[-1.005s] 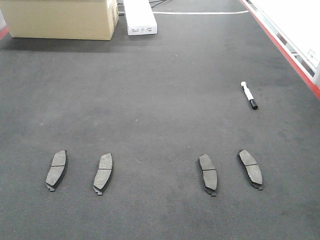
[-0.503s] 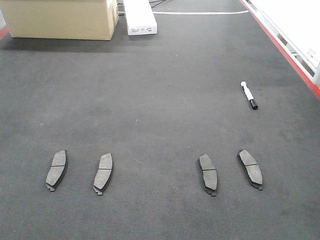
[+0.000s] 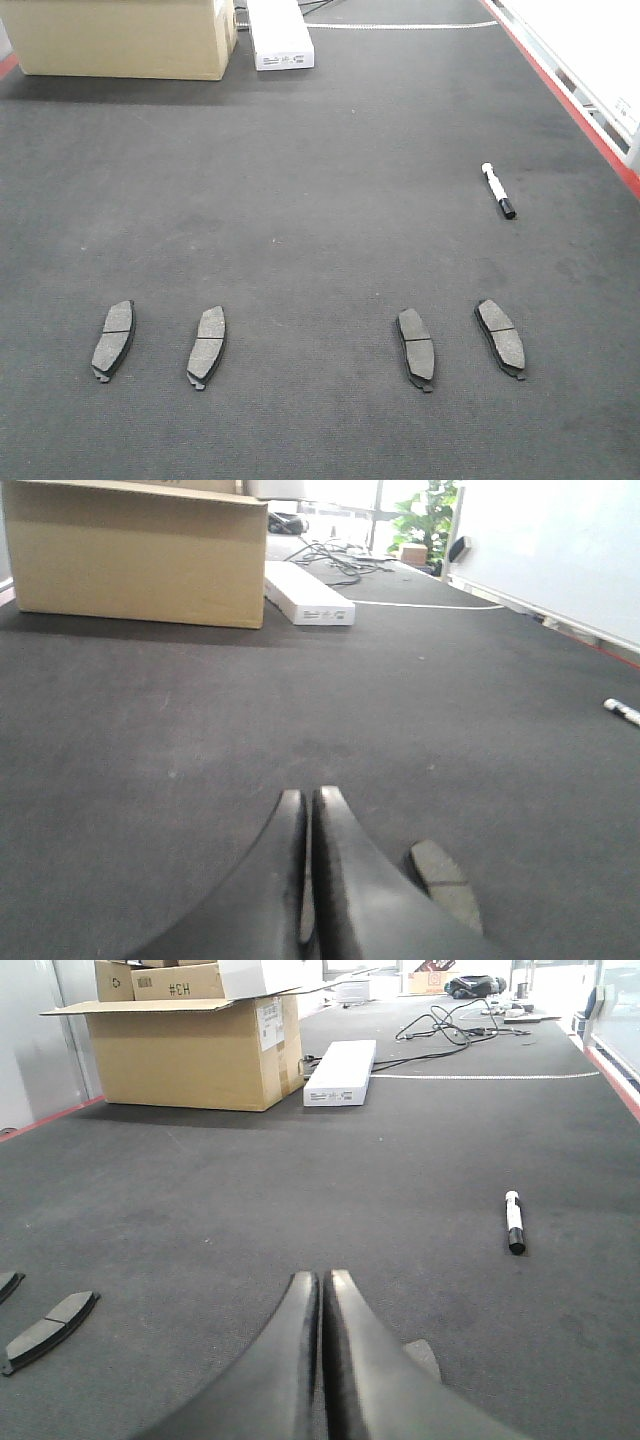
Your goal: Move and align brake pads A on conveyor
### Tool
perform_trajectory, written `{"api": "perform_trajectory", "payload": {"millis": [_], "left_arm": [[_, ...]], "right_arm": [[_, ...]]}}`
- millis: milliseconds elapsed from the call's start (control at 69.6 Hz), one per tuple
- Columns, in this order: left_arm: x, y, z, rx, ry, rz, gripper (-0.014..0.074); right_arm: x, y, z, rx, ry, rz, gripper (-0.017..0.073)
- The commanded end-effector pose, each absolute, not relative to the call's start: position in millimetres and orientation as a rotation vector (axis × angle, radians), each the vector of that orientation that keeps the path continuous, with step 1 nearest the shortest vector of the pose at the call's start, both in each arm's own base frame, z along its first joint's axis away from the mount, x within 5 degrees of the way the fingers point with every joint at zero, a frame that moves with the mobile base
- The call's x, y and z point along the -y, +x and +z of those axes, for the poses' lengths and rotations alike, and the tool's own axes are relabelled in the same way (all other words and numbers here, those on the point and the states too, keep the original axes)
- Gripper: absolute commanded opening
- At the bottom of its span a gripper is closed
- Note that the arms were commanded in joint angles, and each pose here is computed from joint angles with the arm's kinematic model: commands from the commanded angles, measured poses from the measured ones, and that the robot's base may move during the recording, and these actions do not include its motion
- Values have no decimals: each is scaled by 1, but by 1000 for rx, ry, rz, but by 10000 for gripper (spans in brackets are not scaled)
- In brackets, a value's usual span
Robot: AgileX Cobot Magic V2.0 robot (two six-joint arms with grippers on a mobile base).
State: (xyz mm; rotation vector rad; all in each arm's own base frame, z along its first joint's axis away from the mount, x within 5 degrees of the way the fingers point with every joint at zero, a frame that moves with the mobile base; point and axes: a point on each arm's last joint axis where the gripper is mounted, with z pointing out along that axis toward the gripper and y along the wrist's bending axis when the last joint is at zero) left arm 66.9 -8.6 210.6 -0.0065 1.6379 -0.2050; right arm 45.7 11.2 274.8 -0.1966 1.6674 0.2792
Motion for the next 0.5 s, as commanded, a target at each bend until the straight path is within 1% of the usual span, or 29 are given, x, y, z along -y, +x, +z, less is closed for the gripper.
{"api": "perform_trajectory", "payload": {"millis": [0, 172, 316, 488], "left_arm": [[8, 65, 209, -1525, -28, -227, -8], [6, 54, 206, -1516, -7, -182, -8], [5, 55, 204, -1532, 26, -136, -8], [1, 55, 205, -1525, -40, -77, -8]], "right_arm": [[-12, 45, 289, -1580, -201, 279, -9], [-12, 45, 289, -1581, -201, 279, -9], [-12, 45, 289, -1581, -201, 279, -9], [-12, 45, 289, -1580, -201, 279, -9]]}}
